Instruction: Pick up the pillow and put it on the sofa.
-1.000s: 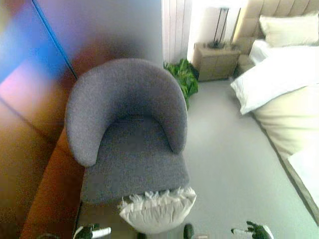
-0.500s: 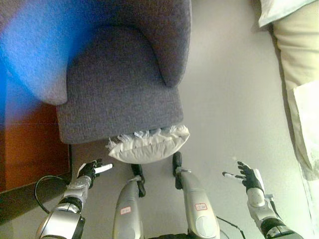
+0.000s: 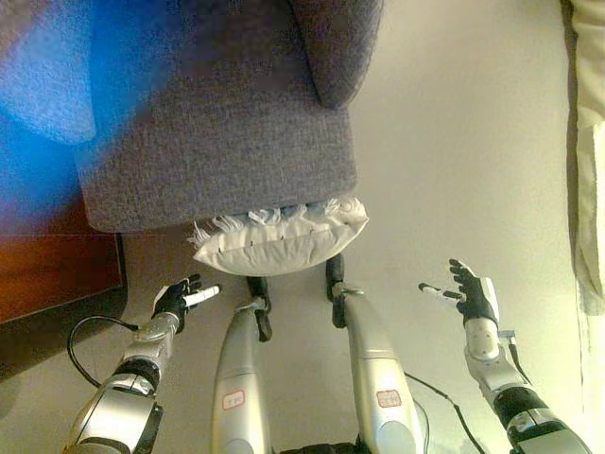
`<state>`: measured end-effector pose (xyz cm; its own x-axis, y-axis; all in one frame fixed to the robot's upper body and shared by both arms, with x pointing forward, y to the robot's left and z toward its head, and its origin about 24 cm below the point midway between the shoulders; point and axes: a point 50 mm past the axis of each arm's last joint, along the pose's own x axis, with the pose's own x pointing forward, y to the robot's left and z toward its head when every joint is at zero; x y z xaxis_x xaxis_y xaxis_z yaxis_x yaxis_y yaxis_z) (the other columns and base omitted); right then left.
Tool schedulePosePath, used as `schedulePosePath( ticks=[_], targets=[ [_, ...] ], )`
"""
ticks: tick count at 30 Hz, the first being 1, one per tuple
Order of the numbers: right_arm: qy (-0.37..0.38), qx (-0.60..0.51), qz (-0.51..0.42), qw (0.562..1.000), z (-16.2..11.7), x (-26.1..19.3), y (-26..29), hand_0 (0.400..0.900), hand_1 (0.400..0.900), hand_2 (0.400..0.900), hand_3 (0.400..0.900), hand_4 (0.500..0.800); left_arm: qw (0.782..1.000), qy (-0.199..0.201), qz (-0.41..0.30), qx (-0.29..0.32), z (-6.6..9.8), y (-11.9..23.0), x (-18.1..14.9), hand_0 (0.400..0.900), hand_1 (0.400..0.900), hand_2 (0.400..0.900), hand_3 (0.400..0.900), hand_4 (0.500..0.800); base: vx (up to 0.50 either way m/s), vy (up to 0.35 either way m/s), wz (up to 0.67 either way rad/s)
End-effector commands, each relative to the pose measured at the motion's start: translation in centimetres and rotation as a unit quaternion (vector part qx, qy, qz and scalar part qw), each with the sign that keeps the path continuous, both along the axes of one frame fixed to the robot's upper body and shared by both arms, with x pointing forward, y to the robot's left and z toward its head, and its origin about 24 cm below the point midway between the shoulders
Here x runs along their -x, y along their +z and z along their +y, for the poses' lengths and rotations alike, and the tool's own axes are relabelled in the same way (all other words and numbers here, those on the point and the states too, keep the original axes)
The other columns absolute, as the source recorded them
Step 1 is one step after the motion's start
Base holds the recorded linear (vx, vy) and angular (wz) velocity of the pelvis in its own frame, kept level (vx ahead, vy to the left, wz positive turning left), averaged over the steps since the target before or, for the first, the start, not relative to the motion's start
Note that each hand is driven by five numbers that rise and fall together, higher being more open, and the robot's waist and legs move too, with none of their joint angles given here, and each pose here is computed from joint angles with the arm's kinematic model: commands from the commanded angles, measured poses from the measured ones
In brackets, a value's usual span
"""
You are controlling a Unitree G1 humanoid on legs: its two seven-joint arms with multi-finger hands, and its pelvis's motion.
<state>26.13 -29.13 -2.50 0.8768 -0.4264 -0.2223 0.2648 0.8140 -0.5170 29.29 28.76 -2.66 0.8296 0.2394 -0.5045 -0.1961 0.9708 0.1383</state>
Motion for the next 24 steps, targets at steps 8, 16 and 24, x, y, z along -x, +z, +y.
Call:
schedulePosePath(
  ticks=[8,16,24],
  targets=[
    [-0.028,0.018,-0.023,0.999,-1.5,1.8,0.5,0.9,0.9,0.9,0.9,0.8,0.987,-0.026,-0.146,0.065,-0.1,4.3,-2.3,0.9,0.9,0.9,0.9,0.8,0.034,-0.065,0.02],
    [-0.018,0.0,-0.01,1.0,-0.8,2.4,-0.5,0.9,0.9,0.9,0.9,0.8,0.974,-0.042,-0.19,0.12,-1.7,5.8,-3.9,0.9,0.9,0.9,0.9,0.8,0.043,-0.076,0.03],
    [-0.012,-0.013,0.002,1.0,-0.1,2.9,-1.2,0.9,0.9,0.9,0.9,0.8,0.961,-0.072,-0.208,0.171,-3.9,6.9,-5.2,0.9,0.9,0.9,0.9,0.8,0.024,-0.055,0.03]
  ],
)
